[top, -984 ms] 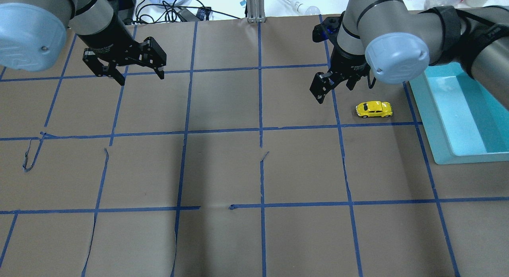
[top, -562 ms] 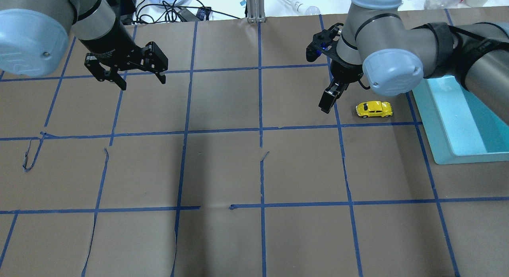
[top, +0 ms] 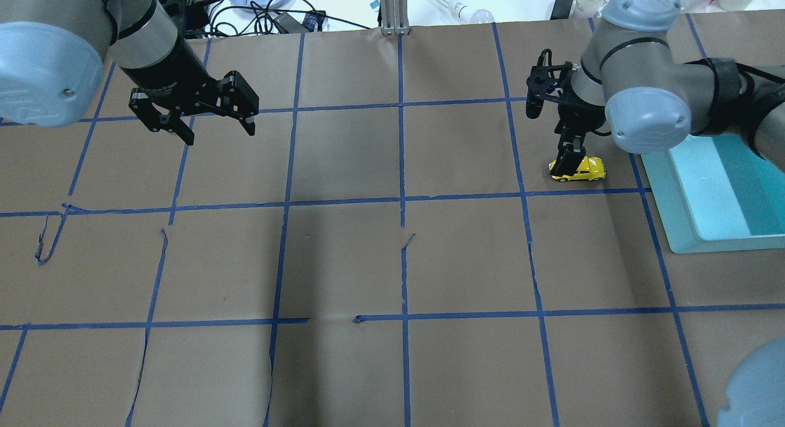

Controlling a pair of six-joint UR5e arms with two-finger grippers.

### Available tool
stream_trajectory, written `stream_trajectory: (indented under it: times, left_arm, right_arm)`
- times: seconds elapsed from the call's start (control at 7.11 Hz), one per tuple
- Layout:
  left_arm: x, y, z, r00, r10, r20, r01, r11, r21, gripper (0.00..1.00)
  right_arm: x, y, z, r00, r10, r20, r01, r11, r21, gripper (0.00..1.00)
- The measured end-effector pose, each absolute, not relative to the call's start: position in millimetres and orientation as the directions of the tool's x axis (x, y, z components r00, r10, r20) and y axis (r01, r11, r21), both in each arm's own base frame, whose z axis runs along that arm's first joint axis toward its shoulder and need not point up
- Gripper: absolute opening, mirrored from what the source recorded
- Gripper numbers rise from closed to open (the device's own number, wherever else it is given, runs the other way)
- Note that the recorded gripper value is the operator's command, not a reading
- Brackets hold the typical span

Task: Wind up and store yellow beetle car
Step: 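Close the right gripper on the yellow car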

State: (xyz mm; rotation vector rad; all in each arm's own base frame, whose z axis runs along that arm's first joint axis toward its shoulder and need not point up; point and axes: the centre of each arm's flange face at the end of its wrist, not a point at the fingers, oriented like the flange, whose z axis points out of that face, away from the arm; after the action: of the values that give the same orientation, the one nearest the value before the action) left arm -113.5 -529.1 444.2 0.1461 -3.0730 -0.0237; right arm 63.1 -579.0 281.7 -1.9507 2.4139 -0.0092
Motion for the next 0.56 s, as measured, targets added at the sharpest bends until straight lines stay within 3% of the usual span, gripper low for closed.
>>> stream_trajectory:
  times: [0.28,0.56]
  left_arm:
    - [-113,-528,442,-0.994,-0.089,0.055,-0.088,0.996,0.024,1.00]
    - [-111,-528,442,-0.995,-0.088,0.040,-0.087,0.996,0.021,1.00]
  right_arm:
    - [26,-592,256,-0.058,-0.998,-0.022,-0.998,0.059,-0.021,1.00]
    - [13,-602,237,0.020,-1.000,-0.001,-1.000,-0.020,0.022,1.00]
